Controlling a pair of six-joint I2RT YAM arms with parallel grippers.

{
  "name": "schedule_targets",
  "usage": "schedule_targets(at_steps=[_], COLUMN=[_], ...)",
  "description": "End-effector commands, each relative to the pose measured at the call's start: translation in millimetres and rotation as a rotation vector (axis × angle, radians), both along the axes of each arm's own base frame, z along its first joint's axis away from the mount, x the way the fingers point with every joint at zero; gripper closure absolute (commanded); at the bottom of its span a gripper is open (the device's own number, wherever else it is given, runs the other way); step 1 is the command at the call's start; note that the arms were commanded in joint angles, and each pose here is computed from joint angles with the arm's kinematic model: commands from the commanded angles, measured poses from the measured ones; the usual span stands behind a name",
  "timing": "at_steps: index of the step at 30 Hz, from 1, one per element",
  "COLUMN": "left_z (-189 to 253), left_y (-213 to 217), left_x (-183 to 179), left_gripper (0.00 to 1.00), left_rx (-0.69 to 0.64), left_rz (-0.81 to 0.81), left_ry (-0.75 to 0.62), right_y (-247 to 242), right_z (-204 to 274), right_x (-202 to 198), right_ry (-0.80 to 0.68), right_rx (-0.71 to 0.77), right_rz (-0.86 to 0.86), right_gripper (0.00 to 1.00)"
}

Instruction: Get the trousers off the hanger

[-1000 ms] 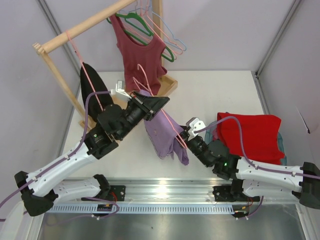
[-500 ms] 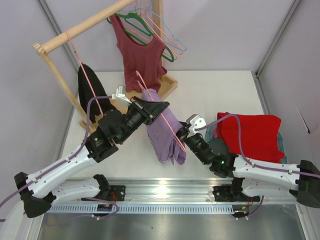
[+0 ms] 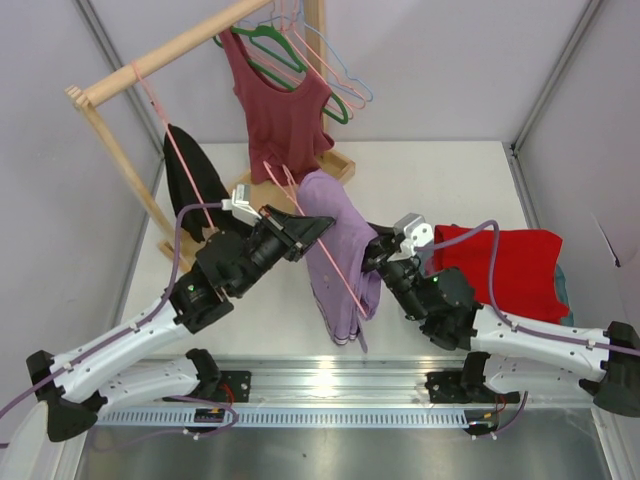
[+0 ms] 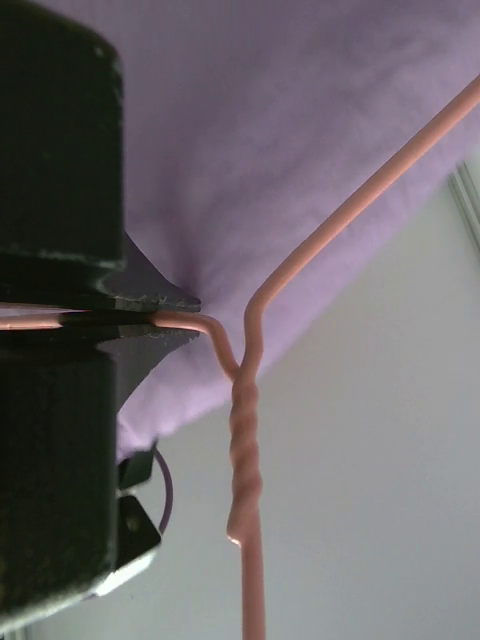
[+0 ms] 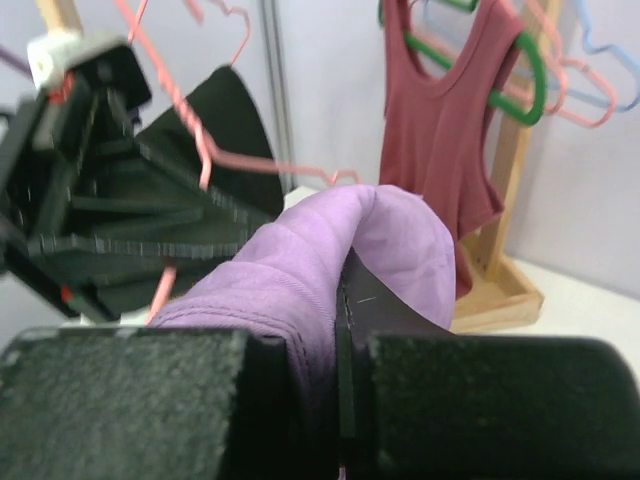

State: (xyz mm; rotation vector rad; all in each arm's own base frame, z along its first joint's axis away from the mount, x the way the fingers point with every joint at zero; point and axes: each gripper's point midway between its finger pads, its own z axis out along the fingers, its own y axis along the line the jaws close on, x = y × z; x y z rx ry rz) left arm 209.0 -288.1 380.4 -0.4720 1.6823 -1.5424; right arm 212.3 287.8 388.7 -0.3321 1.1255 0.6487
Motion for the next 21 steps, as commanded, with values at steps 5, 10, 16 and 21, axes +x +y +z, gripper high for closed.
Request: schedule_targets(at_steps=[5, 10, 16, 21], left_z=[-16, -30, -47, -65], left_y=[-1, 5, 19, 26], left_x=[-10, -14, -18, -17], left_gripper=[1.0, 1.0, 1.0, 1.0], left_rx=[-0.011, 0.014, 0.062, 0.126], left_rz=[-0.043, -0.041, -0.016, 0.01], left_ry=[0.018, 0.031, 0.034, 0.047], right_y=[-63, -95, -141, -180], right_z=[124, 152, 164, 180], right_x=[-5, 12, 40, 42], right_ry=[-0.205, -0.254, -0.249, -0.258], right_rx=[0.314, 0.33, 0.288, 0.212], right_rz=[-0.118, -0.243, -0.414, -0.538], right_gripper=[1.0, 1.0, 1.0, 1.0])
